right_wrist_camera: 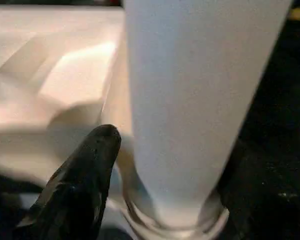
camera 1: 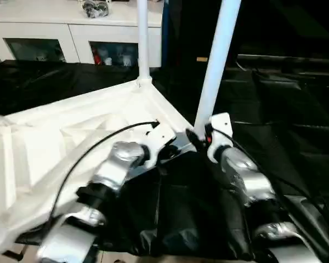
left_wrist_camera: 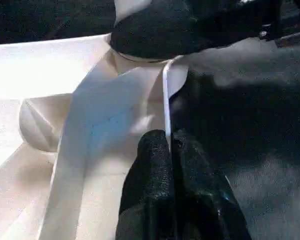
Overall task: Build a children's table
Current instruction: Rotate leg to tighten
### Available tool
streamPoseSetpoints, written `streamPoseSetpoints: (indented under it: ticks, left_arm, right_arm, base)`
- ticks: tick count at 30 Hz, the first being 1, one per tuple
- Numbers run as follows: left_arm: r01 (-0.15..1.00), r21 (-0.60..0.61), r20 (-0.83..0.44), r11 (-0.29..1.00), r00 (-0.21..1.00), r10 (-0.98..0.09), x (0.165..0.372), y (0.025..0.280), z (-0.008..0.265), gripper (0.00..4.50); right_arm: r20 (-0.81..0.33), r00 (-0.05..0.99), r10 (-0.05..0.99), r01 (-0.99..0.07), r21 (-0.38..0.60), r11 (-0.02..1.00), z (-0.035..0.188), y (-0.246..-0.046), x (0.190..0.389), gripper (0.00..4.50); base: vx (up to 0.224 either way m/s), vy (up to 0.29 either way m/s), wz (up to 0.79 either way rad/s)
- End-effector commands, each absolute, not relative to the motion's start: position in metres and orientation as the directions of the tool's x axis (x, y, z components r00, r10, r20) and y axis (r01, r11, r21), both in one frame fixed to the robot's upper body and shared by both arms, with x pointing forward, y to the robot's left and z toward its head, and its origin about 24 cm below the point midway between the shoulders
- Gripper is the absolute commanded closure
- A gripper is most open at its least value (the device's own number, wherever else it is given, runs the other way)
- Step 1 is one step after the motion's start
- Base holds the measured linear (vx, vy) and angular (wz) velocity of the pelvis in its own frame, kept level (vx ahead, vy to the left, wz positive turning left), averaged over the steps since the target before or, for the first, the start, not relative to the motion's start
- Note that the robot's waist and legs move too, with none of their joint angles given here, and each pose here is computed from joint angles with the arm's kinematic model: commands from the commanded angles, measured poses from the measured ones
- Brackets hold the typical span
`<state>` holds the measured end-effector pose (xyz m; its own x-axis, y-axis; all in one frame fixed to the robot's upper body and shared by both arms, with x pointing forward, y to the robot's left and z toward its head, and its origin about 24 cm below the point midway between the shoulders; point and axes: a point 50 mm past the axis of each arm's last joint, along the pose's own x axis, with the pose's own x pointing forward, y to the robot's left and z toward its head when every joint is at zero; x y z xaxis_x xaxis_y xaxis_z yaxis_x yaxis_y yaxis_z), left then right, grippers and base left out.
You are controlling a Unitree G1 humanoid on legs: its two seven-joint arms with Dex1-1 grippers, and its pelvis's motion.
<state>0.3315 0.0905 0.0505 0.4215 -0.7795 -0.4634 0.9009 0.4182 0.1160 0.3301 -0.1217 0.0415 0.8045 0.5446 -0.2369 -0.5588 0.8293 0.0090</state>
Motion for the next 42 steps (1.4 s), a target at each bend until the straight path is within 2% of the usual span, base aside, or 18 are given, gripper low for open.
streamPoseSetpoints:
  ticks: [1,3,4,8,11,15,19,27,37,41,42]
  left_arm:
    - [0.945,0.141,-0.403,0.296,0.328,-0.854,0.327,0.087,0.064,4.5]
    - [0.959,0.138,-0.405,0.247,0.282,-0.87,0.325,0.093,0.067,4.5]
    - [0.959,0.138,-0.405,0.247,0.282,-0.87,0.325,0.093,0.067,4.5]
    - [0.977,0.115,-0.408,0.177,0.209,-0.889,0.321,0.101,0.071,4.5]
    - [0.982,0.109,-0.413,0.154,0.186,-0.891,0.319,0.103,0.07,4.5]
    - [0.989,0.088,-0.416,0.117,0.144,-0.898,0.316,0.107,0.069,4.5]
    - [0.992,0.077,-0.417,0.099,0.122,-0.901,0.313,0.109,0.069,4.5]
    - [0.994,0.068,-0.428,0.086,0.107,-0.898,0.311,0.113,0.067,4.5]
    - [0.988,0.076,-0.429,0.133,0.153,-0.89,0.313,0.11,0.065,4.5]
    - [0.97,0.098,-0.424,0.22,0.241,-0.873,0.321,0.102,0.064,4.5]
    - [0.953,0.107,-0.418,0.284,0.302,-0.857,0.326,0.094,0.063,4.5]
  right_arm:
    - [-0.258,0.666,0.7,-0.721,0.017,0.693,0.041,-0.115,0.318,1.35]
    - [-0.278,0.581,0.765,-0.798,-0.006,0.603,0.044,-0.123,0.311,1.35]
    - [-0.278,0.581,0.765,-0.798,-0.006,0.603,0.044,-0.123,0.311,1.35]
    - [-0.336,0.44,0.833,-0.885,-0.003,0.466,0.044,-0.138,0.3,1.35]
    - [-0.345,0.403,0.848,-0.902,0.003,0.431,0.045,-0.141,0.297,1.35]
    - [-0.352,0.299,0.887,-0.943,0.032,0.331,0.049,-0.142,0.29,1.35]
    - [-0.358,0.235,0.904,-0.962,0.05,0.27,0.05,-0.142,0.288,1.71]
    - [-0.359,0.198,0.912,-0.969,0.067,0.237,0.049,-0.141,0.285,2.32]
    - [-0.348,0.171,0.922,-0.97,0.103,0.219,0.044,-0.138,0.28,2.44]
    - [-0.316,0.263,0.912,-0.941,0.126,0.315,0.037,-0.131,0.28,2.44]
    - [-0.305,0.376,0.875,-0.893,0.132,0.429,0.029,-0.123,0.284,2.44]
  base:
    - [0.0,0.0,0.0]
    - [0.0,0.0,0.0]
    - [0.0,0.0,0.0]
    - [0.0,0.0,0.0]
    - [0.0,0.0,0.0]
    - [0.0,0.0,0.0]
    - [0.0,0.0,0.0]
    - [0.0,0.0,0.0]
    - [0.0,0.0,0.0]
    - [0.0,0.0,0.0]
    - [0.0,0.0,0.0]
